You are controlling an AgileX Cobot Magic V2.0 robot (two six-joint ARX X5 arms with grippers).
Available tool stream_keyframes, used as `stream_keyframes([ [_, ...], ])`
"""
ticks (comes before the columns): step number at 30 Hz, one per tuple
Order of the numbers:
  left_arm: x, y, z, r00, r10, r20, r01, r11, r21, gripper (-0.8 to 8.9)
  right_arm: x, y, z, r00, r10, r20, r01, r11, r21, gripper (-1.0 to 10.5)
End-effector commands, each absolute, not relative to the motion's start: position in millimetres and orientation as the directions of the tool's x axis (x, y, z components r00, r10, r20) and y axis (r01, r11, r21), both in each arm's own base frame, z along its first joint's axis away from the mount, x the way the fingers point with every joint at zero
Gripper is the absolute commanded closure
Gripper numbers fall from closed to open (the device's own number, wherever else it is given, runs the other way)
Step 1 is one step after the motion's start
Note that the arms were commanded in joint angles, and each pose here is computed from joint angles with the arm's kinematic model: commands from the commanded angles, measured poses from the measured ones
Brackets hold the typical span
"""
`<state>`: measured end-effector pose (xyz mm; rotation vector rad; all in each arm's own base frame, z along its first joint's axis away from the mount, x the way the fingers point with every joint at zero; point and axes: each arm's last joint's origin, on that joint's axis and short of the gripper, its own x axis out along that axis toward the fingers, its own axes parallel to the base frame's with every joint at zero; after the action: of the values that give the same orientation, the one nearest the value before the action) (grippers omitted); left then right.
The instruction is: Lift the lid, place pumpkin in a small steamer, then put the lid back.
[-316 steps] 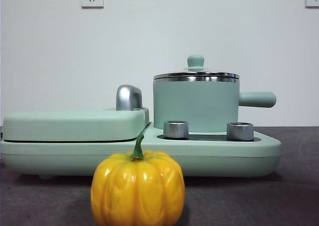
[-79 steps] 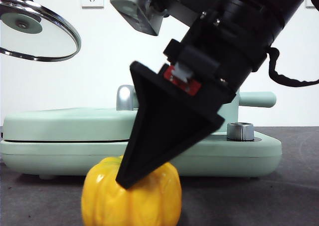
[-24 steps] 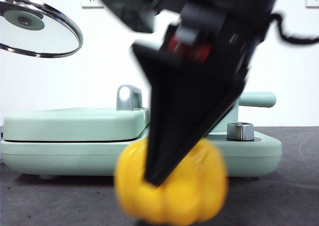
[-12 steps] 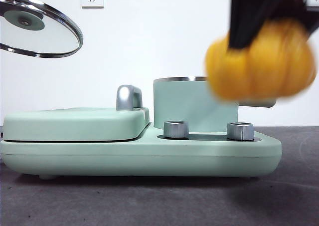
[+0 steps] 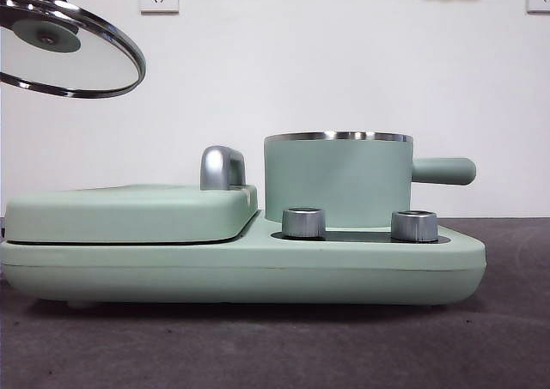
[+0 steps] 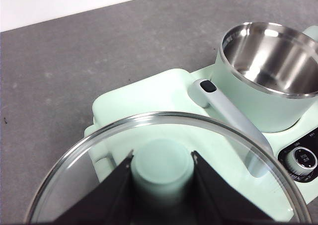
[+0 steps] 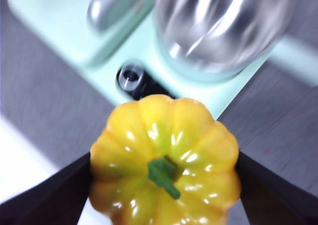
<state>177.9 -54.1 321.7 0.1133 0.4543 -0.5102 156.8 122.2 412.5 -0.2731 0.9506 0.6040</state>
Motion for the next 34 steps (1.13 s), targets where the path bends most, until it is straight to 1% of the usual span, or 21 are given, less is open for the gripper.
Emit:
stream_keyframes([
  [1,181.4,-55.4,327.4,0.791,-0.452,-0.412,0.495,0.869,-0.001,7.96,172.0,126.9,429.3,0.507,0.364,-0.781,-0.567,0.824,0.016,6.3],
  [6,181.7,-55.5,327.1,0.790,-0.452,-0.414,0.495,0.869,-0.002,7.96,202.2,140.6,444.7,0.585,0.394,-0.709,-0.564,0.826,-0.006,6.3],
  [8,181.7,-55.5,327.1,0.790,-0.452,-0.414,0.495,0.869,-0.002,7.96,217.9,148.6,445.0,0.602,0.396,-0.693,-0.566,0.824,-0.021,6.3],
  [11,181.8,-55.5,327.0,0.790,-0.452,-0.414,0.495,0.869,-0.002,7.96,241.1,160.5,438.7,0.604,0.389,-0.696,-0.559,0.829,-0.023,6.3],
  [16,182.2,-55.6,326.6,0.789,-0.451,-0.417,0.495,0.869,-0.003,7.96,277.6,180.2,414.9,0.595,0.371,-0.713,-0.552,0.833,-0.027,6.3],
  [23,182.1,-55.8,326.6,0.788,-0.453,-0.417,0.490,0.871,-0.020,7.97,320.7,196.6,370.5,0.548,0.318,-0.773,-0.540,0.841,-0.037,6.3],
  [28,182.1,-55.8,326.7,0.788,-0.453,-0.416,0.490,0.871,-0.020,7.97,342.5,202.7,344.0,0.520,0.292,-0.803,-0.536,0.843,-0.040,6.3],
  [31,182.1,-55.8,326.6,0.788,-0.453,-0.417,0.490,0.871,-0.020,7.97,350.6,204.2,332.1,0.493,0.293,-0.819,-0.547,0.836,-0.030,6.3],
  [34,182.1,-55.8,326.7,0.788,-0.453,-0.416,0.490,0.871,-0.020,7.97,355.3,206.8,319.1,0.457,0.273,-0.846,-0.549,0.836,-0.027,6.3],
])
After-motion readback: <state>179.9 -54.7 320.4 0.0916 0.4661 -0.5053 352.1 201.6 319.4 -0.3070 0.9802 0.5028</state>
